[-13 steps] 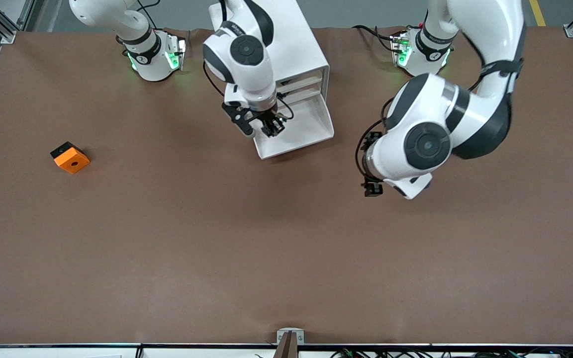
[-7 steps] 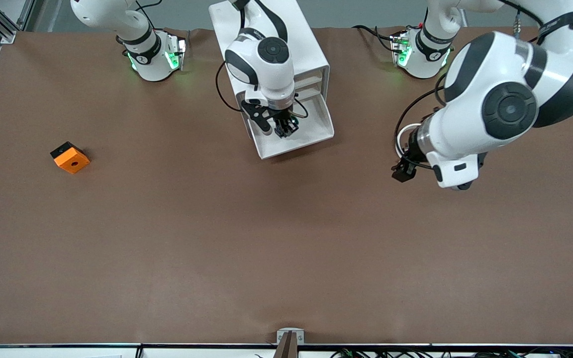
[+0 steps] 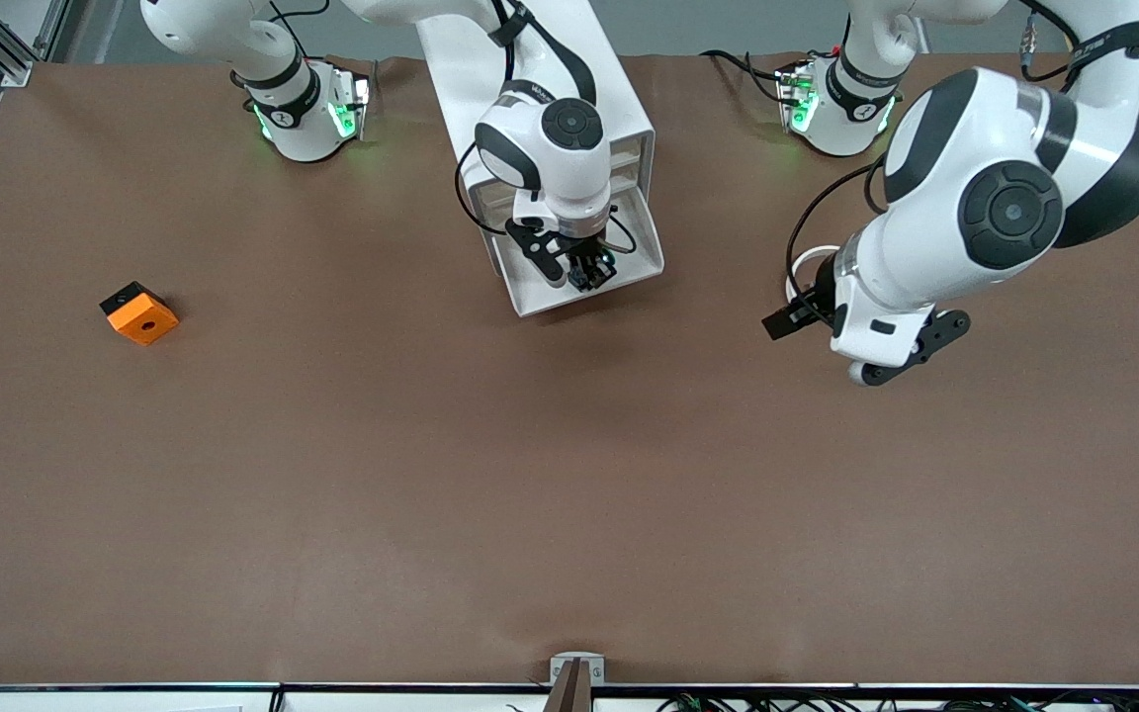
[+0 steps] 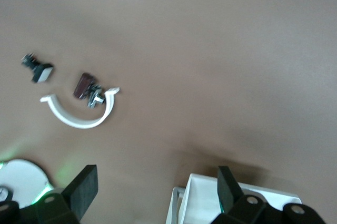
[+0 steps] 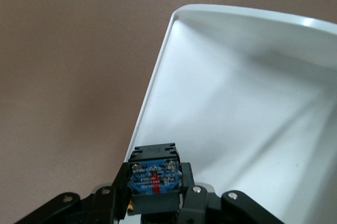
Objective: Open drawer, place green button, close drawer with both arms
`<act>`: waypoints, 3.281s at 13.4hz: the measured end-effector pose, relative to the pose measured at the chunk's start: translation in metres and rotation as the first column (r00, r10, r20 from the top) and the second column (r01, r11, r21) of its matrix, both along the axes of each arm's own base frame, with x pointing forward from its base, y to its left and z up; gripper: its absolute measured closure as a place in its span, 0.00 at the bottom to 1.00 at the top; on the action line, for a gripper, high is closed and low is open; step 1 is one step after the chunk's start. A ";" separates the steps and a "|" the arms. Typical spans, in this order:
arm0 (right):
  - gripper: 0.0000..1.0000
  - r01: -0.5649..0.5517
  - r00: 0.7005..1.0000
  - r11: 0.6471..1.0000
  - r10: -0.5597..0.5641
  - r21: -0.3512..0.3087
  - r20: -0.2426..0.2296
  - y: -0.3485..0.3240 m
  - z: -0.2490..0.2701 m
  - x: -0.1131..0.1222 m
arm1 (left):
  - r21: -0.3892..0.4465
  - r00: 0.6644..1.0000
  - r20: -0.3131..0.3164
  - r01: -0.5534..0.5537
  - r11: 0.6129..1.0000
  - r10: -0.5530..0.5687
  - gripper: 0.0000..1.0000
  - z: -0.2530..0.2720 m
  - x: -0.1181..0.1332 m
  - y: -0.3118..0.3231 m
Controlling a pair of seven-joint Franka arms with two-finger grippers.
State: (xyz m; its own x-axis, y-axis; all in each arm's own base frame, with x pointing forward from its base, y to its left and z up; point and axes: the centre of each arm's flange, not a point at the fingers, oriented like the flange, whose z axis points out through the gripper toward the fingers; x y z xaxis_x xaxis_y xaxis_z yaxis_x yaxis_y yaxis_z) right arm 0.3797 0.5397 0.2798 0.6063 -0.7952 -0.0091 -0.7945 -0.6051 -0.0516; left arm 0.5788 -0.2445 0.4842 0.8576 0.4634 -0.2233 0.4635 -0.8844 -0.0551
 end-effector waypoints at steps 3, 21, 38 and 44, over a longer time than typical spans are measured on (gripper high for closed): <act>0.59 -0.001 1.000 1.000 0.001 -0.005 -0.004 0.003 0.003 0.000 | -0.042 0.996 0.064 0.062 0.997 -0.060 0.00 -0.065 -0.017 -0.041; 0.44 0.030 0.999 0.999 -0.030 -0.026 -0.020 0.016 -0.003 -0.006 | -0.054 0.992 0.085 0.098 0.994 -0.093 0.00 -0.231 -0.112 -0.121; 0.00 -0.680 0.723 0.733 0.666 -0.017 -0.184 -0.199 0.240 0.165 | -0.035 0.996 0.069 0.058 0.998 -0.056 0.00 -0.251 -0.152 -0.158; 0.00 -0.796 0.589 0.602 0.794 0.063 -0.147 -0.440 0.304 0.214 | -0.021 0.990 0.045 0.132 0.991 -0.131 0.00 -0.255 -0.182 -0.183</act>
State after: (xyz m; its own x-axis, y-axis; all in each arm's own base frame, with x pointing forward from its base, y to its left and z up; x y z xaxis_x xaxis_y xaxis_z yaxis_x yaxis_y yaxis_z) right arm 0.5940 0.1001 0.5842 0.9890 0.0019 -0.1482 0.0061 -0.9996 0.0277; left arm 0.3970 -0.4275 0.2294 0.9199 0.3408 -0.1938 0.3444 -0.9387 -0.0159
